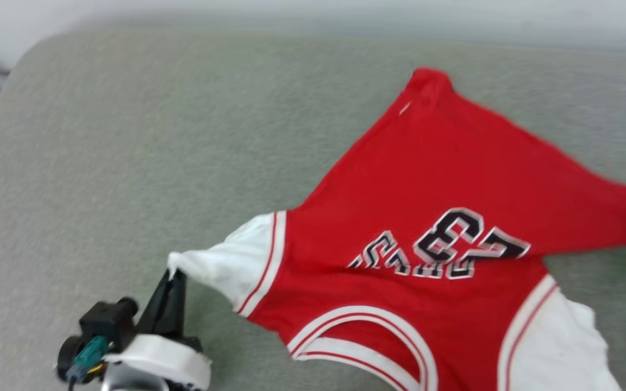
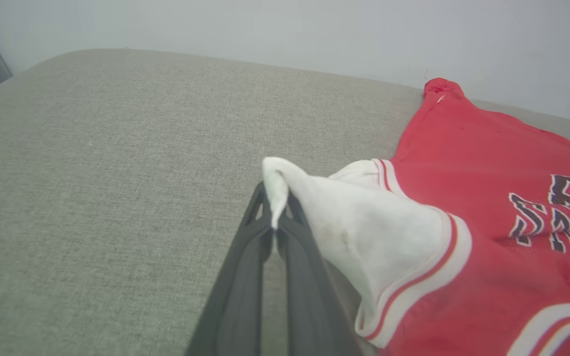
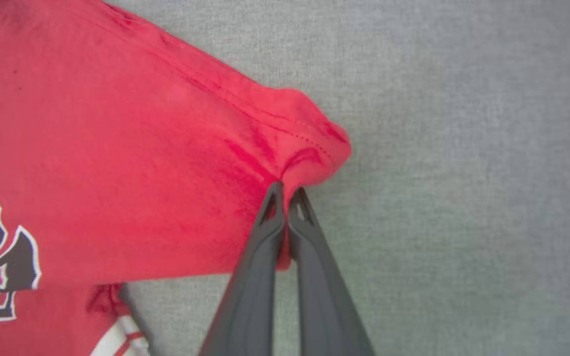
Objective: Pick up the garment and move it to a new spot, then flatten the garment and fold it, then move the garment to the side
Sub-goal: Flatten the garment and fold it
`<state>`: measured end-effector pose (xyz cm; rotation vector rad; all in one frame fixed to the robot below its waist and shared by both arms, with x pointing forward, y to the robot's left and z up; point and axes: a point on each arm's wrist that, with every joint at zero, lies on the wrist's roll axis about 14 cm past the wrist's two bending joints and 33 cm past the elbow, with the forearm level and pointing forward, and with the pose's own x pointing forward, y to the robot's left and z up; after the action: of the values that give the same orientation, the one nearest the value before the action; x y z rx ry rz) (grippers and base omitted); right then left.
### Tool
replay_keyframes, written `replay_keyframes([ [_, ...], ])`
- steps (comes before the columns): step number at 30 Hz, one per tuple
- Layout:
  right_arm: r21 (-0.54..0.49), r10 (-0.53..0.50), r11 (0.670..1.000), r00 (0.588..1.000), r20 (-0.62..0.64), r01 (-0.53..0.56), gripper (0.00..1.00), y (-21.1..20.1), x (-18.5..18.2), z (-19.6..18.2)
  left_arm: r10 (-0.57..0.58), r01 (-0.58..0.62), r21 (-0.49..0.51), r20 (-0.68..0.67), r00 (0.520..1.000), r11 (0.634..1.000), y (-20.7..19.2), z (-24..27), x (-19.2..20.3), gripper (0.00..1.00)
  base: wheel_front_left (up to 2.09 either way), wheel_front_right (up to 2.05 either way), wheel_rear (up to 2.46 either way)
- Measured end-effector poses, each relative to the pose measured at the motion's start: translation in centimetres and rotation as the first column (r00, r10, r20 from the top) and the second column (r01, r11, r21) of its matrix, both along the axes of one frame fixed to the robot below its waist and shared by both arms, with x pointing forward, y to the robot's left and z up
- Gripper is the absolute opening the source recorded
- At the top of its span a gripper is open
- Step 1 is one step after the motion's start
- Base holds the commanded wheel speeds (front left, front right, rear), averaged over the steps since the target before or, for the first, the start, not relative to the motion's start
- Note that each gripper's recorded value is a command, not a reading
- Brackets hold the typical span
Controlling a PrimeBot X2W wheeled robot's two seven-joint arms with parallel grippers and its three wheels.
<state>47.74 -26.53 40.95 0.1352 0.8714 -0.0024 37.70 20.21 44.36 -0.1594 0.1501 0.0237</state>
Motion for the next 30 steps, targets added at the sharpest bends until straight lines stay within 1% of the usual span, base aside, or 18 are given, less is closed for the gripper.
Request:
replay_keyframes([
  [4, -0.005, -0.041, 0.999, 0.999, 0.016, 0.041, 0.0, -1.8, -5.1, 0.2, -0.029, 0.029, 0.002, -0.015, 0.999, 1.0, -0.6, -0.1, -0.2, 0.0, 0.0, 0.0, 0.0],
  [7, 0.001, -0.088, 0.996, 0.996, 0.003, 0.088, 0.0, -2.7, -9.5, -0.4, -0.052, 0.052, 0.001, -0.031, 0.998, 0.999, -1.2, -0.4, -0.6, 0.0, 0.0, 0.0, 0.0],
  [10, 0.028, -0.146, 0.989, 0.989, -0.001, 0.146, 0.0, -3.0, -13.4, -0.9, -0.074, 0.075, 0.011, -0.041, 0.996, 0.997, -1.5, -0.4, -0.8, 0.0, 0.0, 0.0, 0.0],
  [15, 0.067, -0.234, 0.969, 0.971, -0.055, 0.237, 0.0, -2.3, -19.8, -2.6, -0.104, 0.105, 0.013, -0.049, 0.993, 0.994, -2.1, -0.3, -1.2, 0.0, 0.0, 0.0, 0.0],
  [19, 0.118, -0.292, 0.946, 0.952, -0.088, 0.301, 0.0, -1.1, -23.1, -3.6, -0.118, 0.118, 0.016, -0.044, 0.992, 0.993, -2.4, 0.1, -1.2, 0.0, 0.0, 0.0, 0.0],
  [21, 0.136, -0.309, 0.938, 0.946, -0.094, 0.32, 0.0, -0.7, -23.9, -3.9, -0.121, 0.122, 0.016, -0.045, 0.992, 0.992, -2.5, 0.2, -1.4, 0.0, 0.0, 0.0, 0.0],
  [22, 0.141, -0.319, 0.935, 0.945, -0.069, 0.326, 0.0, -0.7, -23.7, -3.7, -0.121, 0.122, 0.017, -0.043, 0.992, 0.992, -2.5, 0.3, -1.4, 0.0, 0.0, 0.0, 0.0],
  [23, 0.143, -0.325, 0.935, 0.945, -0.032, 0.326, 0.64, -0.7, -23.3, -3.2, -0.122, 0.123, 0.016, -0.041, 0.992, 0.992, -2.6, 0.4, -1.4, 0.0, 0.0, 0.0, 0.0],
  [24, 0.144, -0.331, 0.934, 0.943, 0.008, 0.327, 1.0, -0.9, -22.8, -2.7, -0.124, 0.125, 0.014, -0.039, 0.992, 0.992, -2.6, 0.5, -1.4, 0.0, 0.0, 0.0, 0.0],
  [27, 0.142, -0.347, 0.934, 0.929, 0.131, 0.329, 1.0, -1.4, -21.2, -1.2, -0.13, 0.13, 0.012, -0.033, 0.991, 0.991, -2.8, 0.7, -1.5, 0.0, 0.0, 0.0, 0.0],
  [29, 0.13, -0.342, 0.939, 0.91, 0.233, 0.319, 1.0, -1.9, -19.5, 0.3, -0.131, 0.131, 0.011, -0.029, 0.991, 0.991, -2.9, 0.8, -1.5, 0.0, 0.0, 0.0, 0.0],
  [30, 0.113, -0.325, 0.946, 0.866, 0.381, 0.305, 1.0, -2.7, -16.9, 2.8, -0.132, 0.132, 0.013, -0.021, 0.991, 0.991, -3.0, 1.0, -1.5, 0.0, 0.0, 0.0, 0.0],
])
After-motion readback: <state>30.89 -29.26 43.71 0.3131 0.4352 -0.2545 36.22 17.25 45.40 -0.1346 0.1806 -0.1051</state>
